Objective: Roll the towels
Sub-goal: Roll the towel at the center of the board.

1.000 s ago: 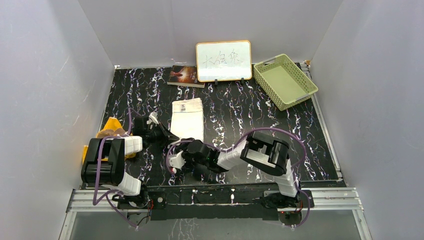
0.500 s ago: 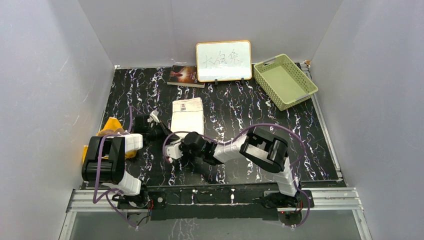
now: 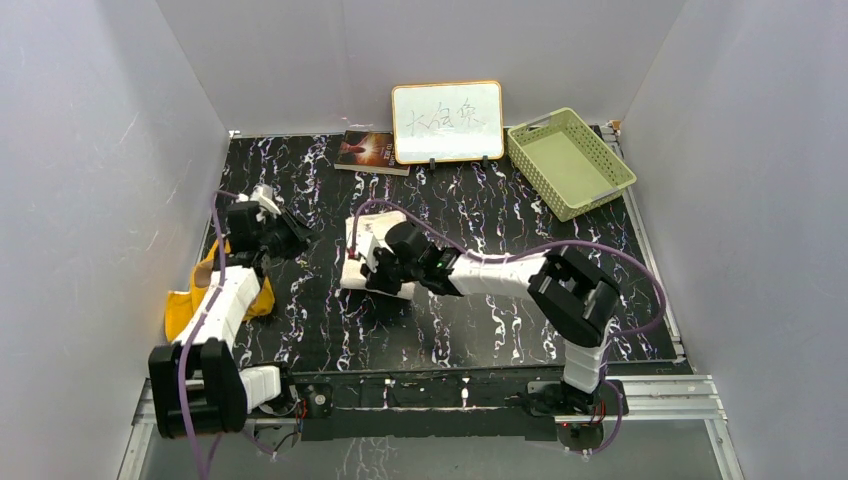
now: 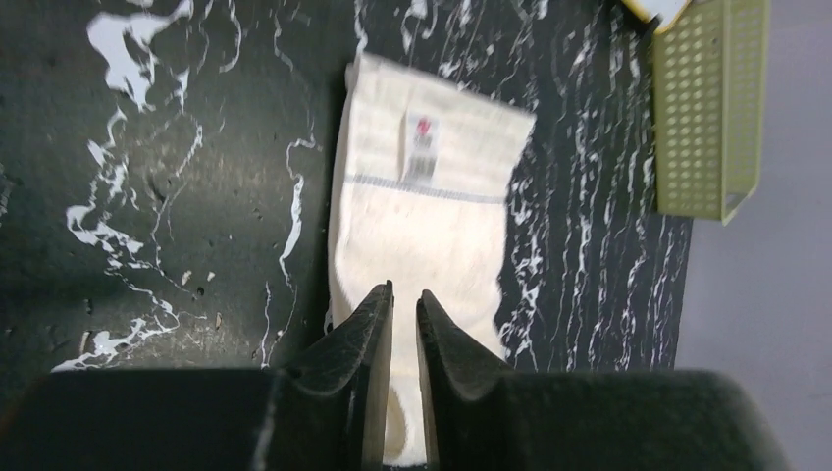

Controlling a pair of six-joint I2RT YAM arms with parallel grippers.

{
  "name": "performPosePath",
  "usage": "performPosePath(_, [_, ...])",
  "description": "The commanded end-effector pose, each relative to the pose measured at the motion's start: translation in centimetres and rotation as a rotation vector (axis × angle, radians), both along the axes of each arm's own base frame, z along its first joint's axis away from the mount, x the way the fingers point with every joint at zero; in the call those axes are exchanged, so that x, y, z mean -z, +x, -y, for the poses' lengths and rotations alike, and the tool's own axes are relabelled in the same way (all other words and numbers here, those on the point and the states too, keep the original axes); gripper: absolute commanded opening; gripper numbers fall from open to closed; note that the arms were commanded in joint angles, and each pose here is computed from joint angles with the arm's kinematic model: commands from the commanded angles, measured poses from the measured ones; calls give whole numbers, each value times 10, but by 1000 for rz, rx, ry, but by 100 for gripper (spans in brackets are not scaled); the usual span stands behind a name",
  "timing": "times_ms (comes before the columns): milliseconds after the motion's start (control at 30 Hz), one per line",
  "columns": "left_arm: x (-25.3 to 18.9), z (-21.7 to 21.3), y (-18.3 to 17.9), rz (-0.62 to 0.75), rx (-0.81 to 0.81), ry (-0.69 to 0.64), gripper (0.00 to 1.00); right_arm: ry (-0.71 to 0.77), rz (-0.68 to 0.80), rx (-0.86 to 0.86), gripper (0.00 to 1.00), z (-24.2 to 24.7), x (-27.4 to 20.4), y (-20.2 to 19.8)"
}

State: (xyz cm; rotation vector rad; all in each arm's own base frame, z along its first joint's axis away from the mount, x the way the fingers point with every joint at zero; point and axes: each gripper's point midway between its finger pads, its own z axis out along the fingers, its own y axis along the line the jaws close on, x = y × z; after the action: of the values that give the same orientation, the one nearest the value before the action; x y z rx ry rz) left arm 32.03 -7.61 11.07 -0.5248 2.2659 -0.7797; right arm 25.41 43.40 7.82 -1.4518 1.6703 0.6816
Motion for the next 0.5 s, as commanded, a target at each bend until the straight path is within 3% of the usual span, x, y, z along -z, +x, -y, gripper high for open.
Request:
performPosePath(0, [-28, -6, -12, 51, 4, 18, 16, 179, -251, 26, 0, -2, -48, -10])
performPosePath(233, [-20, 13, -32, 63, 46, -95, 16, 135, -653, -24, 0, -12, -43, 5])
performPosePath(467, [-13, 21, -47, 51, 69, -141, 14, 80, -876, -122, 0, -32, -26, -1])
